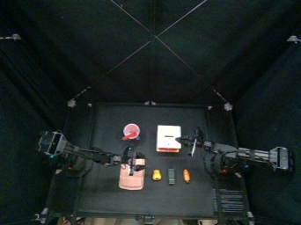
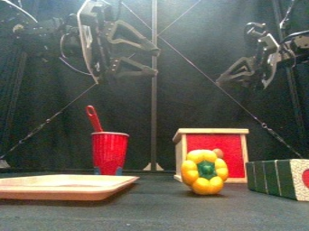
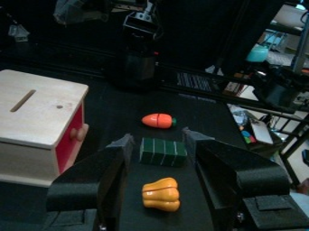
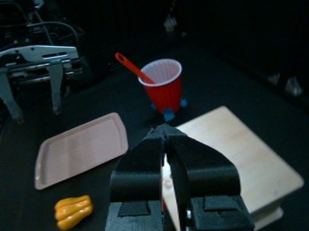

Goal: Grab carrot

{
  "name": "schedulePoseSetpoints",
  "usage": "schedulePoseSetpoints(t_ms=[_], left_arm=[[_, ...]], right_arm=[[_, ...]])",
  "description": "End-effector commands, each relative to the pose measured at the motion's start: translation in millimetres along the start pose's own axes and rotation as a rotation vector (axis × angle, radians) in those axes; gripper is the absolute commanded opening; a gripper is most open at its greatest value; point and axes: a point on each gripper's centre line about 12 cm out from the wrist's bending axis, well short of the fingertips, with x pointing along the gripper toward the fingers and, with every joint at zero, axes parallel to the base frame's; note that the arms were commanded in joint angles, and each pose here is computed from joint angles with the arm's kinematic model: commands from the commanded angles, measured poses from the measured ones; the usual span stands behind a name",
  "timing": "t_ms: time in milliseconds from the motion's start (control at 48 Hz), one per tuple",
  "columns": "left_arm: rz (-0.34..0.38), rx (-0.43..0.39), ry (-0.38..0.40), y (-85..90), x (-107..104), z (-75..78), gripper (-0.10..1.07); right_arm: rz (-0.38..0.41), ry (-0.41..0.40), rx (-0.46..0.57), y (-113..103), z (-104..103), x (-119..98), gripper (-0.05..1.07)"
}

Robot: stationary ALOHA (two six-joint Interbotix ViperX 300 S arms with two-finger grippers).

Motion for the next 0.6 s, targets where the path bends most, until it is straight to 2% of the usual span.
schedulePoseSetpoints(t_ms=[0,125,354,458,583], left_arm=[[-0.003,-0.001,-0.031,-1.0,2.2,11.1,0.85],[0.006,-0.002,-0.025,2.7,-0.2,12.8,0.85],[0.022,-0.003,0.001,9.6,-4.7,12.0,0.85],[0.032,-0.003,0.013,13.8,-6.7,13.7,0.85],[0.043,0.001,0.012,20.3,-10.1,20.5,0.85]], right_arm=[[0.022,0.083,0.081,13.5,2.6,0.9,0.03],[0.015,0.222,0.155,25.1,0.8,-0.1,0.03],[-0.029,0.426,0.258,43.4,8.4,-11.1,0.03],[-0.080,0.550,0.323,53.3,6.8,-18.7,0.03],[-0.173,0.622,0.368,57.2,8.0,-26.5,0.03]])
